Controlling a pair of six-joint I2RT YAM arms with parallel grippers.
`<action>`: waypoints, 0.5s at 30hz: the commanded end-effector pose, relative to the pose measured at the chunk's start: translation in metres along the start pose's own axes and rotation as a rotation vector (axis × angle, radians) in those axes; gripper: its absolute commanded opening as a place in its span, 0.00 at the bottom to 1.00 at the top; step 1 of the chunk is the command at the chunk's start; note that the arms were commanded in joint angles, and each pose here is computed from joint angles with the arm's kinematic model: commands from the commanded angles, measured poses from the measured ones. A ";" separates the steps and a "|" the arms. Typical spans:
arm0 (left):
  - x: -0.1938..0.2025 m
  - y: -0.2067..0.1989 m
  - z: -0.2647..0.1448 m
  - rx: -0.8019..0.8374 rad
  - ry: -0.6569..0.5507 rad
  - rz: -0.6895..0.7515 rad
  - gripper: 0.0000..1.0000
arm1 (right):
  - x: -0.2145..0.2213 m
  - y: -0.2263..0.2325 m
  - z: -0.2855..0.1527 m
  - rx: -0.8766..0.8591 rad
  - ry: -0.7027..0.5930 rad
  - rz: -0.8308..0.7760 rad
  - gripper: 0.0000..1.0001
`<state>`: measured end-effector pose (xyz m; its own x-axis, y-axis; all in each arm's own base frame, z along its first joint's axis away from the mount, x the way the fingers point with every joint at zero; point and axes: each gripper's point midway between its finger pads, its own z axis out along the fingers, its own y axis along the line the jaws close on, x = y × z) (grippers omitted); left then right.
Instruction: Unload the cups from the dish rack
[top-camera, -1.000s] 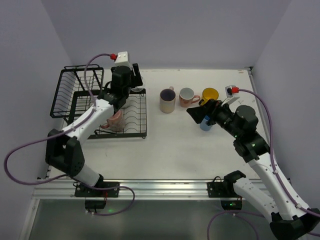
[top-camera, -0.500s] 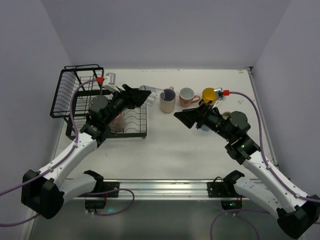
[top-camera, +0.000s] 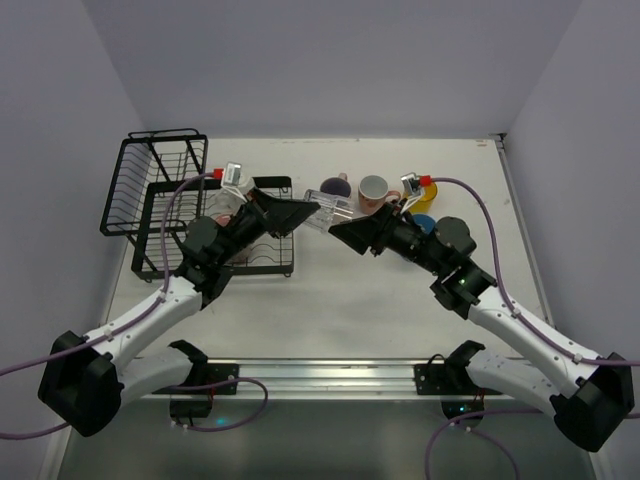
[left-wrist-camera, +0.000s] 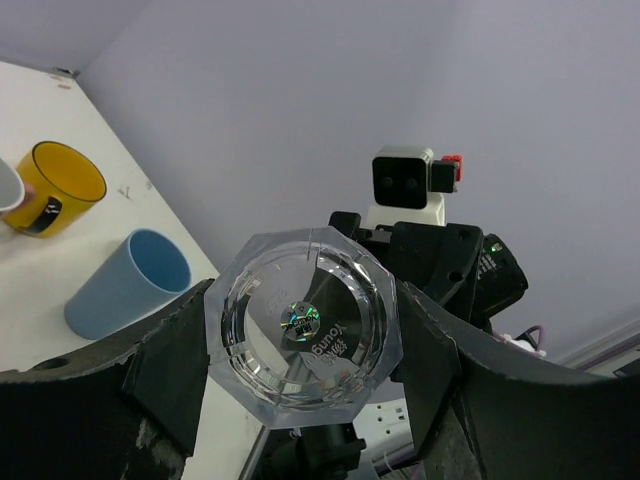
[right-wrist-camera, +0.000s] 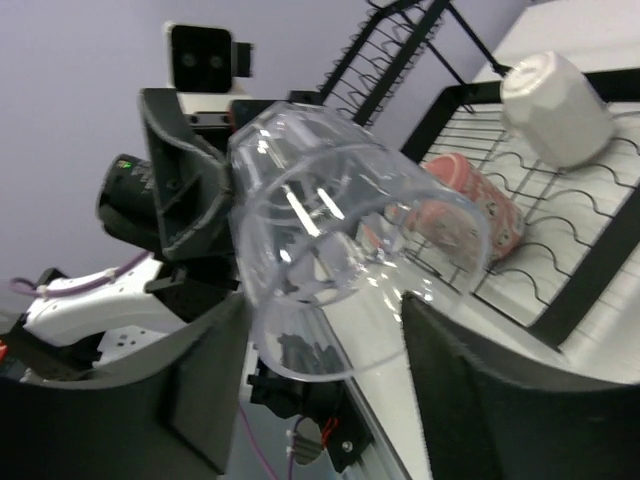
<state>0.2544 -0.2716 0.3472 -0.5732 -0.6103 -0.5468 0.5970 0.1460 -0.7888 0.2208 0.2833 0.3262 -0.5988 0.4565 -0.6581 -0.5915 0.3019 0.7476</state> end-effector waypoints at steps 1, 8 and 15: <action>0.003 -0.026 0.001 0.114 0.000 -0.017 0.00 | -0.031 0.035 0.006 -0.112 -0.098 -0.034 0.59; 0.014 -0.012 -0.001 0.064 0.034 -0.021 0.27 | -0.037 0.034 0.007 -0.113 -0.140 -0.039 0.17; 0.008 0.022 -0.008 -0.193 0.067 0.157 1.00 | -0.026 -0.013 -0.006 0.182 -0.035 -0.136 0.00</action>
<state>0.2521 -0.2779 0.3237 -0.6032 -0.5681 -0.5598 0.5506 0.2112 -0.8076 0.2192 0.2847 0.3489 -0.5697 0.4652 -0.6775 -0.6168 0.3027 0.7266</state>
